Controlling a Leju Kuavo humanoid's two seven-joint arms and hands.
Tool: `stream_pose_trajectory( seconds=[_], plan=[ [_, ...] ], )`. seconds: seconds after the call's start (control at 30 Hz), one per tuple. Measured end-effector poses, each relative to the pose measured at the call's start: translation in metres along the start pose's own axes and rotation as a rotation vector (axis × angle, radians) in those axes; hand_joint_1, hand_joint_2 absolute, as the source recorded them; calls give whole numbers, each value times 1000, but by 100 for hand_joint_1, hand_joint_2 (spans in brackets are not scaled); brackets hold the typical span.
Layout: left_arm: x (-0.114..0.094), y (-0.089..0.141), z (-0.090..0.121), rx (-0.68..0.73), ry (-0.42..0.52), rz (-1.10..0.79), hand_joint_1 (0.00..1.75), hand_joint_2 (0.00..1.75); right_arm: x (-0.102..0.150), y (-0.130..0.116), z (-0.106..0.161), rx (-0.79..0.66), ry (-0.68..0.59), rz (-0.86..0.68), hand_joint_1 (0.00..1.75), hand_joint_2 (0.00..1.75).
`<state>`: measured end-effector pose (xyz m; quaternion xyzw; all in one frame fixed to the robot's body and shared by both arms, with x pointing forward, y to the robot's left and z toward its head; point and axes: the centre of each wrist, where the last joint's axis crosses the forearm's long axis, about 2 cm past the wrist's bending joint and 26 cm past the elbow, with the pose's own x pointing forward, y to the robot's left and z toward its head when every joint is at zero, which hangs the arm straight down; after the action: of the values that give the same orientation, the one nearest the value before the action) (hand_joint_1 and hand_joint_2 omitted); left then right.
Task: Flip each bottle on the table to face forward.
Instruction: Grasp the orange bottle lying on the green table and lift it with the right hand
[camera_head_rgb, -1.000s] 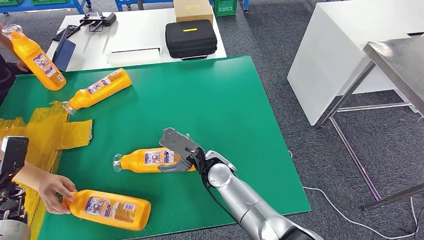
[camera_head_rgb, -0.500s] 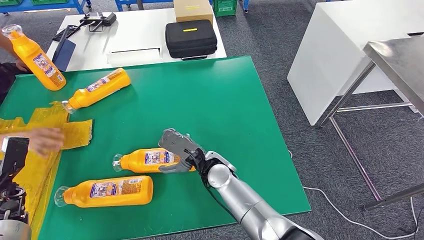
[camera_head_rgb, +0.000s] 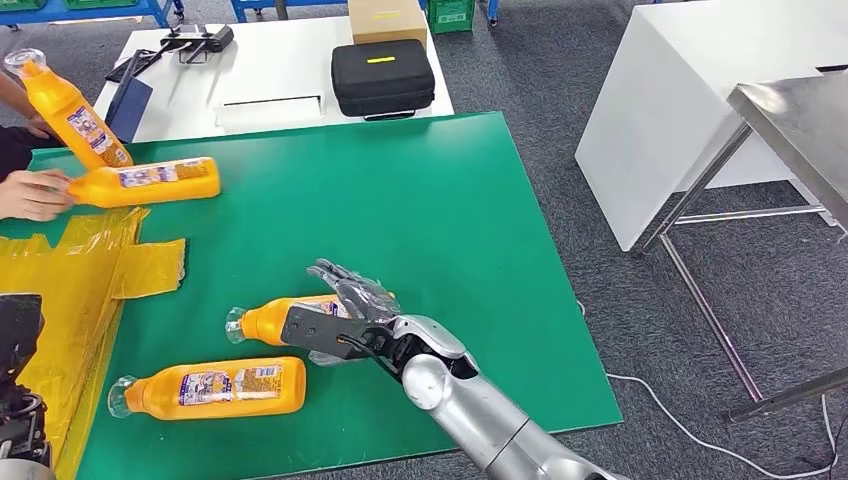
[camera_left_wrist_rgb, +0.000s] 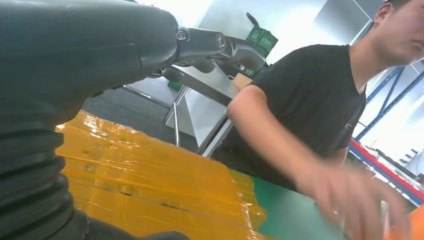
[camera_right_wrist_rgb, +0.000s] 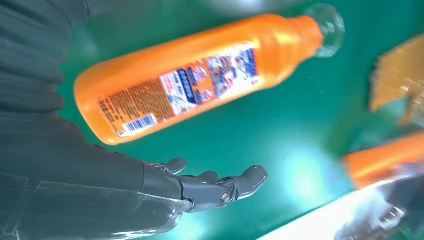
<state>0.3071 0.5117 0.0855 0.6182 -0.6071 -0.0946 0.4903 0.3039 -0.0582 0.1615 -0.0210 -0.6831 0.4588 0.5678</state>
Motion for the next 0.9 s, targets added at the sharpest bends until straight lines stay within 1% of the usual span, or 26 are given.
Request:
stream_pose_trajectory(
  seconds=[0.2,0.37,0.47,0.63,0.9],
  plan=[
    [-1,1,0,-18,-21,-24,0,175,-3,5,-2,30,12,56,0,175],
    [0,0,1,-22,-24,-28,0,175,-6,14,-6,57,65,107,0,175],
    [1,-1,2,-23,-23,-24,0,175,-8,19,-9,46,105,152,0,175],
    [4,-4,3,-30,-27,-22,0,175,-14,20,-11,6,175,236,0,175],
    [13,-7,-3,-27,-41,-13,0,175,-25,23,-16,32,236,302,0,175]
  ],
)
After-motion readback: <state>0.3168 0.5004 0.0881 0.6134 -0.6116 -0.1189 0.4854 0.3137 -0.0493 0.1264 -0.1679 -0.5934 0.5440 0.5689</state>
